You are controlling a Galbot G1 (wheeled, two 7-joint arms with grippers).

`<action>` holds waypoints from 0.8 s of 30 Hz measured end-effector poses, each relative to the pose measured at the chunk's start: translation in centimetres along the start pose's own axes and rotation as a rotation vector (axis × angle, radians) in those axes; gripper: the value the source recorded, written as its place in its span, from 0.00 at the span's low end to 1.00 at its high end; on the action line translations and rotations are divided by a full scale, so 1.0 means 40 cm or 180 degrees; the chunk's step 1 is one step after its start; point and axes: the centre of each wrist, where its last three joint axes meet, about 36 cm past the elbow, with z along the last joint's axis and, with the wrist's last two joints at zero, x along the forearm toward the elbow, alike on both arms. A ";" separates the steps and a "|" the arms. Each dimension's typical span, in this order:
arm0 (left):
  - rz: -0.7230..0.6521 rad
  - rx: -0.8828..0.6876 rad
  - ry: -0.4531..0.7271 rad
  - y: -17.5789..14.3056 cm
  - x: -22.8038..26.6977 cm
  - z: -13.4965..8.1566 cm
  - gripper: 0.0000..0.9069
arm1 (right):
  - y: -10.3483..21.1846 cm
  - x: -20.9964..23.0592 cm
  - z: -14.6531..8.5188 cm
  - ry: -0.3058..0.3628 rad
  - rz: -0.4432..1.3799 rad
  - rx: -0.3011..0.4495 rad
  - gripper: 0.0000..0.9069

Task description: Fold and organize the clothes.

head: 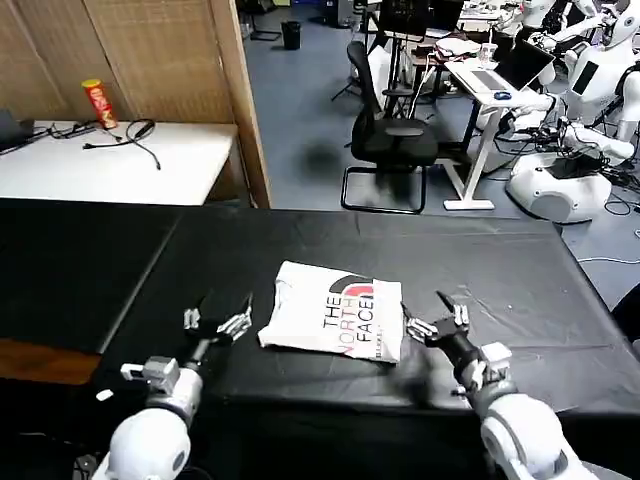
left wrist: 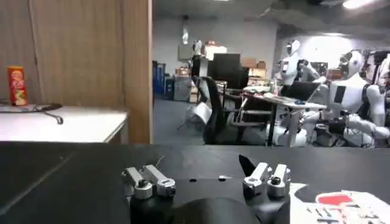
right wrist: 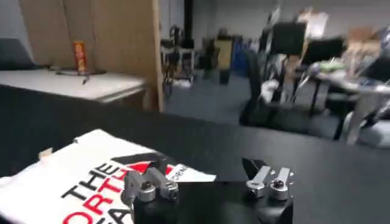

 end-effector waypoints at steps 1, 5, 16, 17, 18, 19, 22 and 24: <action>-0.0009 -0.0015 0.0008 0.003 0.009 0.000 0.97 | 0.008 0.019 0.012 -0.0033 0.0024 0.0021 0.97; -0.0027 -0.0058 0.0030 0.007 0.049 0.005 0.97 | 0.037 0.095 0.054 -0.0105 0.0134 0.0087 0.97; -0.0056 -0.0071 0.0329 0.010 0.184 0.025 0.97 | 0.103 0.285 0.111 -0.0094 0.0626 0.0052 0.97; -0.0064 -0.0067 0.0368 0.010 0.196 0.028 0.97 | 0.114 0.304 0.113 -0.0078 0.0681 0.0027 0.97; -0.0074 -0.0058 0.0410 0.010 0.207 0.029 0.97 | 0.125 0.321 0.115 -0.0051 0.0736 0.0008 0.97; -0.0084 -0.0043 0.0452 0.010 0.220 0.029 0.97 | 0.138 0.338 0.116 -0.0015 0.0776 -0.0011 0.97; -0.0111 -0.0018 0.0563 0.012 0.252 0.028 0.97 | 0.171 0.385 0.120 0.0138 0.0885 -0.0056 0.97; -0.0126 -0.0005 0.0623 0.014 0.268 0.026 0.97 | 0.190 0.412 0.121 0.0242 0.0922 -0.0102 0.97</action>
